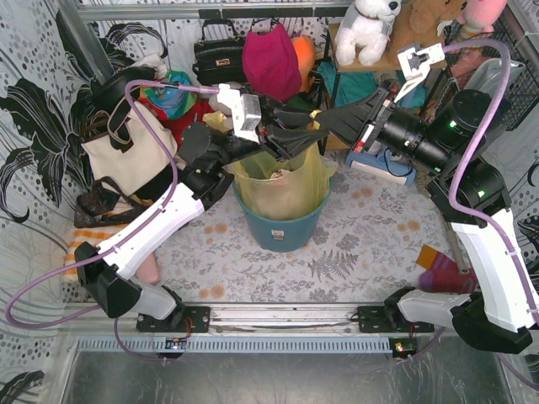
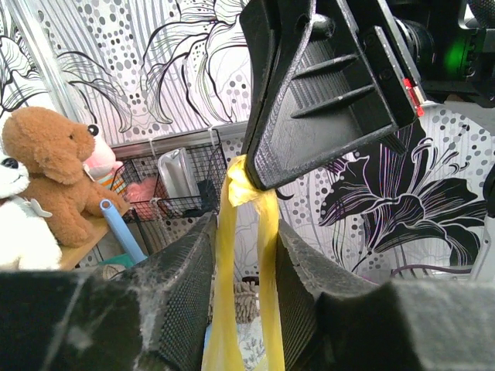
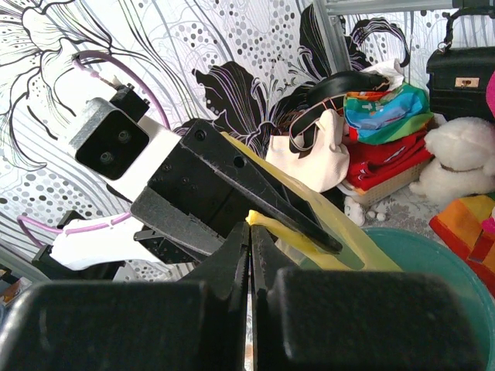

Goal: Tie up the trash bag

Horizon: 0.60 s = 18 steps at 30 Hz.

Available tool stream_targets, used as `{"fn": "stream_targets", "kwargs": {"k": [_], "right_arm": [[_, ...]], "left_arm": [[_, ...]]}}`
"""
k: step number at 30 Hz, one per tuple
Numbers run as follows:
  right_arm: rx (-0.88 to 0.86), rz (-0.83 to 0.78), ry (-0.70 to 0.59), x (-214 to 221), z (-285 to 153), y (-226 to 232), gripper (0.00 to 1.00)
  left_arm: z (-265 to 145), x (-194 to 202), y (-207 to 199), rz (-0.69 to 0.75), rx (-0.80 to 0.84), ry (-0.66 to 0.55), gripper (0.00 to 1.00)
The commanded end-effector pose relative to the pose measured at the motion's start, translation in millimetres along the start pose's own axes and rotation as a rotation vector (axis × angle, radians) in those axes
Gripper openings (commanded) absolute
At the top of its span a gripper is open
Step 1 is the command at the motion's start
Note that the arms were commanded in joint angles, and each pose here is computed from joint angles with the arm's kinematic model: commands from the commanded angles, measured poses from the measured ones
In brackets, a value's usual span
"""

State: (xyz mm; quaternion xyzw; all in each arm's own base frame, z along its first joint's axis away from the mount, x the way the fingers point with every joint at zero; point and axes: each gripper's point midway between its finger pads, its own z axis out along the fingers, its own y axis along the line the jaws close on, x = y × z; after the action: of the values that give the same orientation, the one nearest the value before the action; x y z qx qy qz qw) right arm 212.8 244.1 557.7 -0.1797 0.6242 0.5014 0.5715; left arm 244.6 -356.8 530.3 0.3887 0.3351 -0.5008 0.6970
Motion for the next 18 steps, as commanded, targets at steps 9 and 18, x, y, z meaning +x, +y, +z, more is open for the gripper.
{"fn": "stream_targets", "kwargs": {"k": [9, 18], "right_arm": [[-0.034, -0.011, -0.039, -9.2, -4.5, 10.3, 0.00], [-0.029, -0.013, -0.041, -9.0, -4.4, 9.3, 0.00]], "left_arm": [[-0.8, -39.6, -11.1, 0.053, 0.039, -0.082, 0.41], [-1.8, -41.8, -12.4, 0.052, 0.038, -0.086, 0.42]]}}
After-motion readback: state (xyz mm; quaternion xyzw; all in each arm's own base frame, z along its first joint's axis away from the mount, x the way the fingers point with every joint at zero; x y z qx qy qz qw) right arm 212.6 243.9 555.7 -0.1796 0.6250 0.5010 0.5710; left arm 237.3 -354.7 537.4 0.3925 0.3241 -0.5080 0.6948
